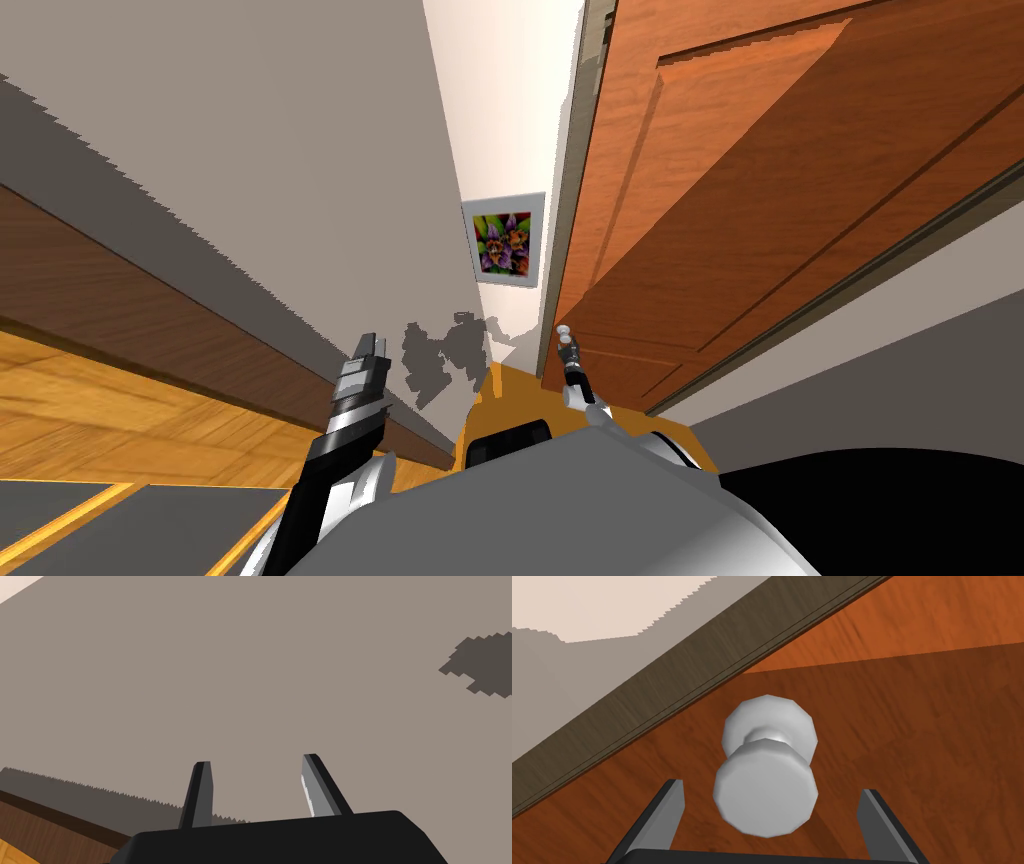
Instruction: Pull the door open
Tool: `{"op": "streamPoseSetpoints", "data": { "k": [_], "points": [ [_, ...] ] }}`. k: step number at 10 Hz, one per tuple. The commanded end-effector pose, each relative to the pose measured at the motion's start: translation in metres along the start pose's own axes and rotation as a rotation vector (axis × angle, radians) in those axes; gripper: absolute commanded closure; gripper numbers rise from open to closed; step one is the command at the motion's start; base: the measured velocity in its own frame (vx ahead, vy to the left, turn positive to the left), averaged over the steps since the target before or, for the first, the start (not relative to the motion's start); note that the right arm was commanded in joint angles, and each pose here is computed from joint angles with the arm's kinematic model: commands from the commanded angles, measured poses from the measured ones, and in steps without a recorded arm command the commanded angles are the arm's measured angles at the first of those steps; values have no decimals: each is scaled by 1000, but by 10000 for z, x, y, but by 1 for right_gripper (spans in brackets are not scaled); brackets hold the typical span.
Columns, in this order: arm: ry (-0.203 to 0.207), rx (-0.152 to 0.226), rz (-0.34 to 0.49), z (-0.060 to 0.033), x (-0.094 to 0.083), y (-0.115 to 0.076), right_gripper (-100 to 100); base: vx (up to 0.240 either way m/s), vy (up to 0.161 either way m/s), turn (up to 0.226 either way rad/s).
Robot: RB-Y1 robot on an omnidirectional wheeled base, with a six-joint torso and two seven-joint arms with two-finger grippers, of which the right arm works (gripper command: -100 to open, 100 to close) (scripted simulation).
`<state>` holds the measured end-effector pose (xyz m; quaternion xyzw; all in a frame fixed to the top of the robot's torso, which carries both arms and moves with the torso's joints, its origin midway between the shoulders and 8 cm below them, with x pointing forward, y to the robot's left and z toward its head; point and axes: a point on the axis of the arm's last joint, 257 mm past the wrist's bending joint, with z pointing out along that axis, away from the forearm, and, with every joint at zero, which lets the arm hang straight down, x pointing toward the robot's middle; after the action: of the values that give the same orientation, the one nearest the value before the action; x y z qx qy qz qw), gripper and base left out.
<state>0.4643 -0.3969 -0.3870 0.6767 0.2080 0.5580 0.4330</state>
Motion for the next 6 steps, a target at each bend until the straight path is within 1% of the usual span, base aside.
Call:
{"op": "streamPoseSetpoints", "data": {
  "k": [1,2,3,5,6],
  "points": [
    [-7,-11,73,-21,1,8,-100,-97,9,33],
    [-12,-17,117,-35,-1,11,-100,-96,10,26],
    [-12,-18,123,-35,-1,11,-100,-68,4,6],
    [-23,-33,219,-66,-7,16,-100,-65,-14,33],
    [-23,-33,228,-66,-7,16,-100,-57,-18,17]
  ]
}}
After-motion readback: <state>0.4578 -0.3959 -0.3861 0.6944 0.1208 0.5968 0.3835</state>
